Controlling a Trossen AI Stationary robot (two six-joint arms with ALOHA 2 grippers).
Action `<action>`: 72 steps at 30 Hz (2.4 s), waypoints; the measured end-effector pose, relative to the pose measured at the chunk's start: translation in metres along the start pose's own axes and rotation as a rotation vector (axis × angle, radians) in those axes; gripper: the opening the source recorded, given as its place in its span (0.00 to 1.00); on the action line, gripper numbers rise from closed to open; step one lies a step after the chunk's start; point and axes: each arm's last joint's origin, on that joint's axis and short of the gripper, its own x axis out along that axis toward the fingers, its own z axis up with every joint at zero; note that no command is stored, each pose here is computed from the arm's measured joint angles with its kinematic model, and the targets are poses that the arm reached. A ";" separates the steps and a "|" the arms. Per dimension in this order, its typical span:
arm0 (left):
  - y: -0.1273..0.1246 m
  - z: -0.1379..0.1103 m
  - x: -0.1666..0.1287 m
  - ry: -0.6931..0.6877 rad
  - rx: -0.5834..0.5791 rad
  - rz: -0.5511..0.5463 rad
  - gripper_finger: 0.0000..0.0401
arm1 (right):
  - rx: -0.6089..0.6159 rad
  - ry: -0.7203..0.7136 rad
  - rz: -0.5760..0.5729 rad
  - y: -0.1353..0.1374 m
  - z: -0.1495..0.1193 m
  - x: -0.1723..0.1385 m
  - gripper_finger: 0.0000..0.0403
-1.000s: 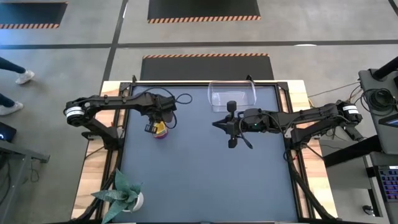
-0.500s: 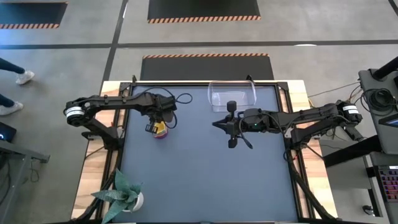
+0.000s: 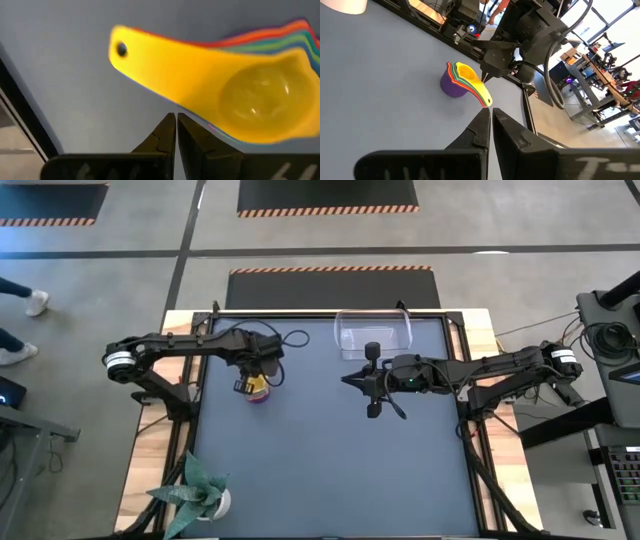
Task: Nest measuring cups in basket
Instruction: Stack the yellow measuring cup on top of the blue measuring cup
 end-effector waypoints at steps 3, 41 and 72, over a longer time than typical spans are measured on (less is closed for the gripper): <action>-0.002 -0.002 0.000 0.024 -0.014 -0.015 0.00 | 0.000 0.000 0.000 0.000 0.000 0.000 0.02; 0.013 0.063 -0.001 -0.270 -0.780 -0.166 0.00 | 0.001 0.001 0.000 0.000 0.000 0.000 0.02; 0.014 0.052 0.012 -0.073 -0.781 0.030 0.00 | 0.001 0.000 0.000 0.000 0.000 0.000 0.02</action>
